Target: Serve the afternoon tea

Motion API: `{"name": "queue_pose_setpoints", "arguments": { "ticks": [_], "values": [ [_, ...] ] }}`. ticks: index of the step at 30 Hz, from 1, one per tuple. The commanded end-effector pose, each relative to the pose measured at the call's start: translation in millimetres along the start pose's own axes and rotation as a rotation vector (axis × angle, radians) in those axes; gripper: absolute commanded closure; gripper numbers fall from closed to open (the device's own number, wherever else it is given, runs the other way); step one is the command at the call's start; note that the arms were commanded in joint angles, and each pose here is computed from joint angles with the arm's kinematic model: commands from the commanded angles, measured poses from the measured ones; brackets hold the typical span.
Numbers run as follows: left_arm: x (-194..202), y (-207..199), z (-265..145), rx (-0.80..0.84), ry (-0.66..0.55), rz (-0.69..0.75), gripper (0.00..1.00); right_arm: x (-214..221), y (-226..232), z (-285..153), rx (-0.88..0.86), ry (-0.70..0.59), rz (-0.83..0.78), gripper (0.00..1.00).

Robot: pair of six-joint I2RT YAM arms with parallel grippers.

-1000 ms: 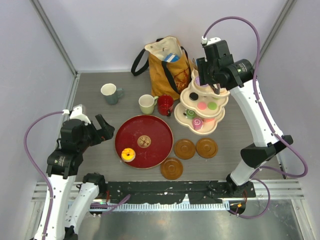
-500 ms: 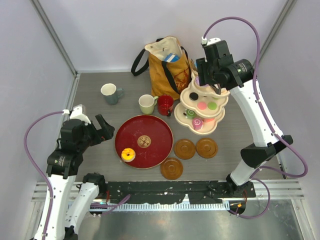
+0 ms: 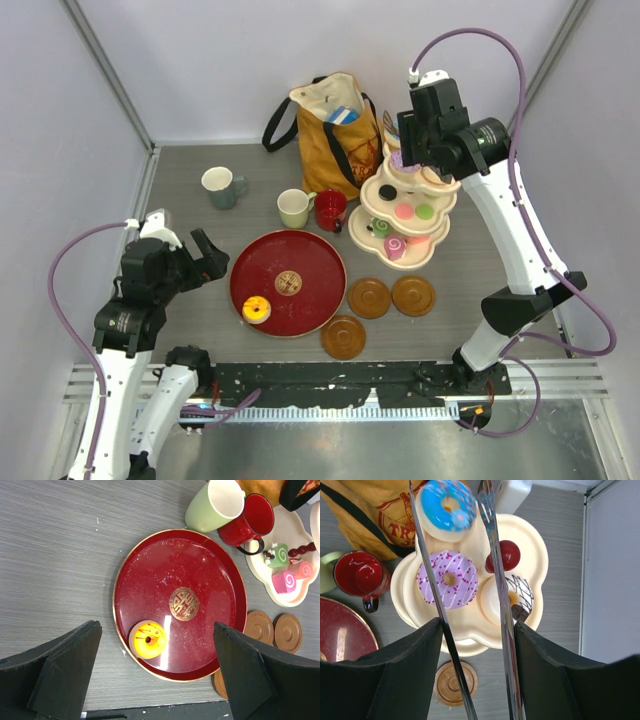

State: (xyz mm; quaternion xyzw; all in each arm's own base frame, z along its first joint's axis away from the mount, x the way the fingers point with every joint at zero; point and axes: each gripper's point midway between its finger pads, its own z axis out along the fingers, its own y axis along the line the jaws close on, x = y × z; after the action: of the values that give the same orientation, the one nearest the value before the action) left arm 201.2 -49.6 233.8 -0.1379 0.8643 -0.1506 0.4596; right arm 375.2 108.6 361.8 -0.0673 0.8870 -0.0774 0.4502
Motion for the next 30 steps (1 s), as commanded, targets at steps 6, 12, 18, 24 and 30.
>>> {"name": "queue_pose_setpoints", "arguments": {
  "ticks": [6,12,18,24,30],
  "values": [
    [-8,-2,1,0.008,-0.03,0.019,0.0,-28,-27,-23,0.088,-0.117,0.058,0.37],
    [-8,-2,1,0.009,-0.03,0.016,0.0,-40,-28,-31,0.075,-0.174,0.086,0.37],
    [-8,-2,1,0.009,-0.03,0.015,0.0,-62,-18,-54,-0.016,-0.289,0.077,0.37],
    [-8,-1,0,0.003,-0.033,0.013,0.0,-64,24,-83,-0.113,-0.36,-0.025,0.37],
    [-8,-1,0,0.004,-0.037,0.009,0.0,-10,130,-111,-0.421,-0.338,-0.186,0.37]
  ]
}}
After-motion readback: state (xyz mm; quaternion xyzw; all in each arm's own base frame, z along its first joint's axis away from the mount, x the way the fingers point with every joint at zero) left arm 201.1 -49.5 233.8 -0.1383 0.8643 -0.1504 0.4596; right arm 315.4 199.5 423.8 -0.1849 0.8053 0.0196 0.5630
